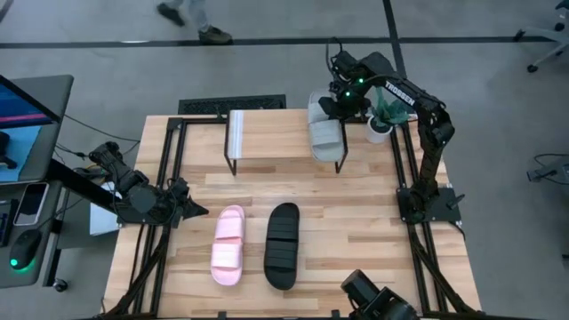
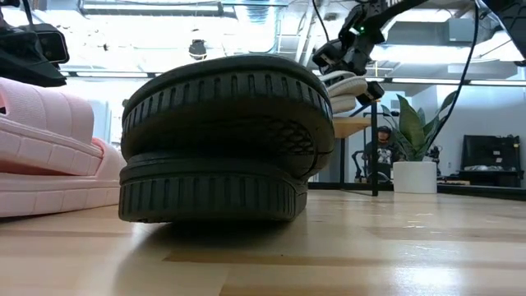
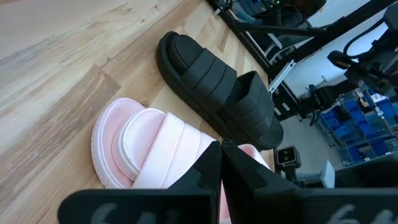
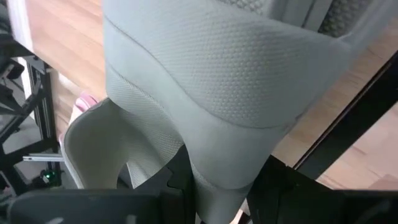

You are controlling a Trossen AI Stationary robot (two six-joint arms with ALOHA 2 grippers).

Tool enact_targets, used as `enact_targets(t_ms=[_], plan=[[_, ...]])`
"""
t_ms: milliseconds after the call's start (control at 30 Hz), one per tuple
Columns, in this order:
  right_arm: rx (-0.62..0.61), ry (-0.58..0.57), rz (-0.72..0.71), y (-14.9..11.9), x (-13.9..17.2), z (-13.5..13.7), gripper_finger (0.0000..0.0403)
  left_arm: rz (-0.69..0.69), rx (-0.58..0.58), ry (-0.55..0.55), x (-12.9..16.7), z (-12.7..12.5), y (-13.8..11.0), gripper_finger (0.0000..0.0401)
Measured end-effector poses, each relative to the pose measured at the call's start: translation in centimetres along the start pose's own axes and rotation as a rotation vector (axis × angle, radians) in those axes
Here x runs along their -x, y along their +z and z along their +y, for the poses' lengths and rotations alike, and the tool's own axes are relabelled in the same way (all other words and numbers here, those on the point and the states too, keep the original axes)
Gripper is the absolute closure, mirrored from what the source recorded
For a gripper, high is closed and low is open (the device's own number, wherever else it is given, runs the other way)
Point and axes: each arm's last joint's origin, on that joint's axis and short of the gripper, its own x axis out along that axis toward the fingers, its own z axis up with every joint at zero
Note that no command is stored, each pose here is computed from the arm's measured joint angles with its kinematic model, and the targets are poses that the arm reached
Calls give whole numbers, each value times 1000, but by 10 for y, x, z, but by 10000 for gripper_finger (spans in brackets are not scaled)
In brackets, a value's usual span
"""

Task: Pick and place slides into the shelf
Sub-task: Put the gray pair of slides on the shelf

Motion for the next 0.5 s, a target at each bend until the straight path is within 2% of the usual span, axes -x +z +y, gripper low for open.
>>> enact_targets(t_ms=[267,333,500], plan=[[-4,-35,-2,-1,2,-3,315,0,5,1,0,0,0,401],[-5,-46,-2,-1,2,-3,291,1,4,2,0,0,0,401],[-12,-105,-1,-3,3,-6,200,1,4,3,0,0,0,401]])
